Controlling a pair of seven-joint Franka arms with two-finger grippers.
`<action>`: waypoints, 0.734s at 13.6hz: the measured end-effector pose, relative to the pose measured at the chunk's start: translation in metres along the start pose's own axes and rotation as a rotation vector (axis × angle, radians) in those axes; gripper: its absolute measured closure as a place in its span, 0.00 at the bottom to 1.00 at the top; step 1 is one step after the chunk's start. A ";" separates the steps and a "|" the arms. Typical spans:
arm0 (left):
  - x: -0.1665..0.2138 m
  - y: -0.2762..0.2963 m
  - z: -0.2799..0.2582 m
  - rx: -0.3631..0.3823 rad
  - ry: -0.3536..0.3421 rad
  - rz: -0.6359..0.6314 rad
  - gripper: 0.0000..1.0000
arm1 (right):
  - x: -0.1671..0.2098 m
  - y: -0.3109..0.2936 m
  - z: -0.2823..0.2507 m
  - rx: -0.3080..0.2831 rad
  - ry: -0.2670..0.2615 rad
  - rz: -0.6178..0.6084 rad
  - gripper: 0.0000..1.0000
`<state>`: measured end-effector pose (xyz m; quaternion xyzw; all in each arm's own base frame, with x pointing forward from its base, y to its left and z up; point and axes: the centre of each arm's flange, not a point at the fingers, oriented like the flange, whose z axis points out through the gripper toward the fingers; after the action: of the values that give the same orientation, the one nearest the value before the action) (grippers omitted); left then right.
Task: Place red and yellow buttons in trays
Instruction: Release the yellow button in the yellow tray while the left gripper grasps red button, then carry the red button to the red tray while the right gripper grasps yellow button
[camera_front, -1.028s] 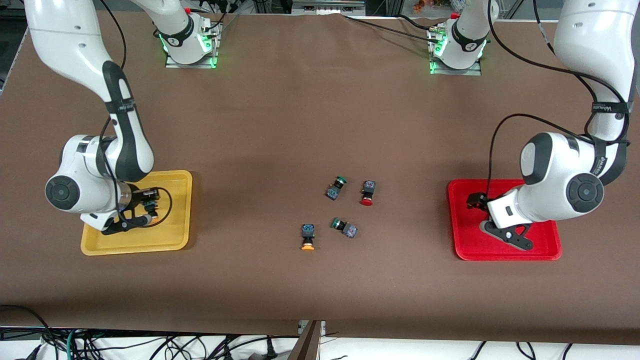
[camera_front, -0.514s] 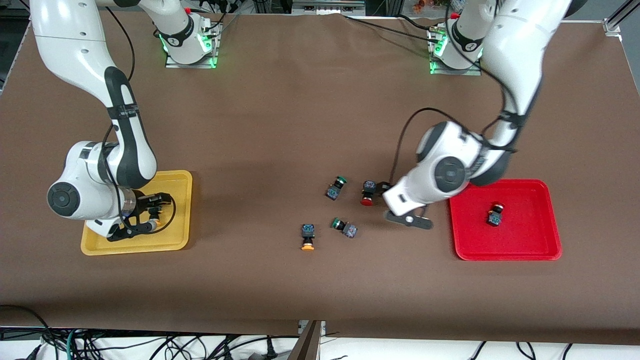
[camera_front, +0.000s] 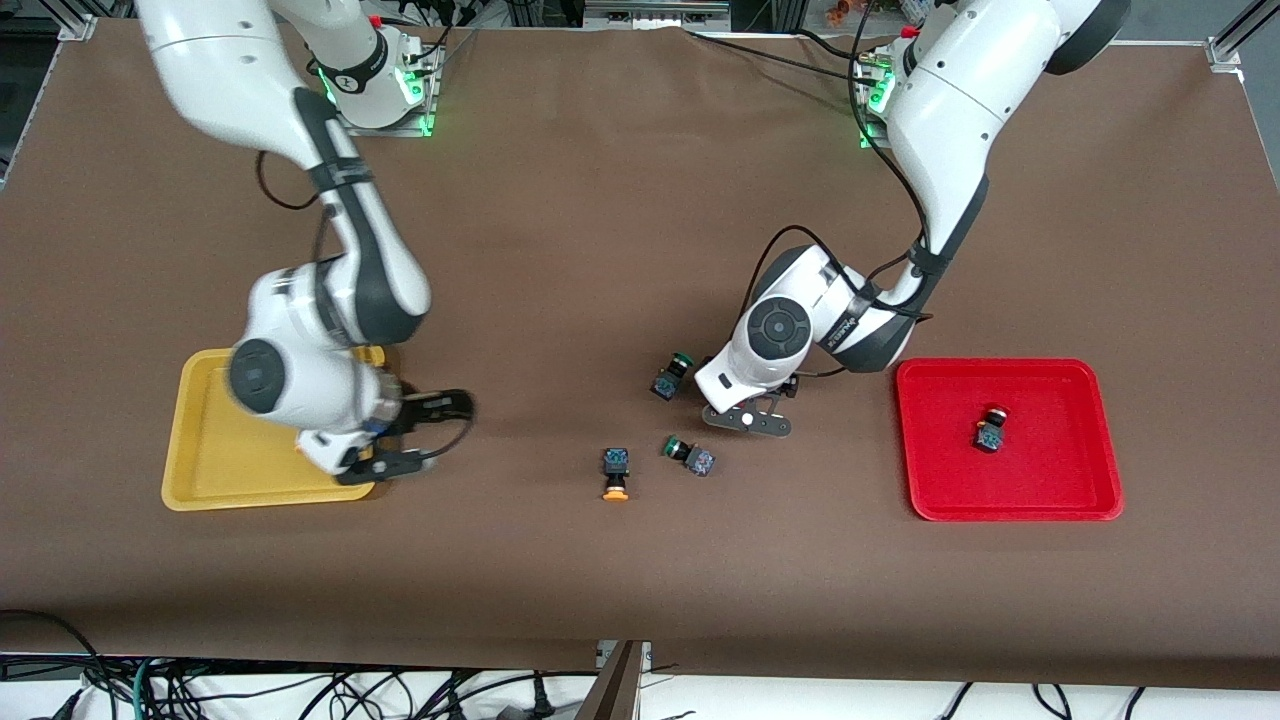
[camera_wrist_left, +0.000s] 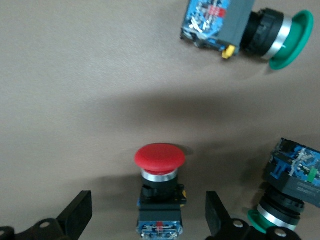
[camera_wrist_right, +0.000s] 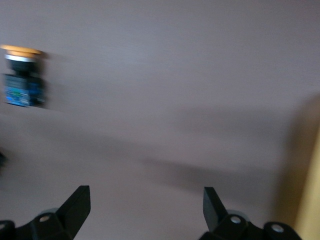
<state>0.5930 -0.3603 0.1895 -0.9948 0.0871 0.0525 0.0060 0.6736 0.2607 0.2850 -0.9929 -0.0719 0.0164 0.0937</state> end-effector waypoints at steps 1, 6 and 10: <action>0.000 0.001 0.003 0.002 0.003 0.003 0.00 | -0.001 -0.026 0.007 0.002 0.025 0.020 0.00; 0.002 -0.001 0.016 -0.003 0.008 -0.015 0.41 | -0.004 -0.102 0.072 0.037 0.211 0.142 0.00; 0.005 -0.006 0.010 -0.002 0.013 -0.048 0.59 | -0.011 -0.130 0.124 0.072 0.305 0.215 0.00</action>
<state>0.5983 -0.3553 0.1794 -0.9969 0.0631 0.0459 0.0059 0.6392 0.4078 0.1875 -0.9818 0.0502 -0.1219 0.1368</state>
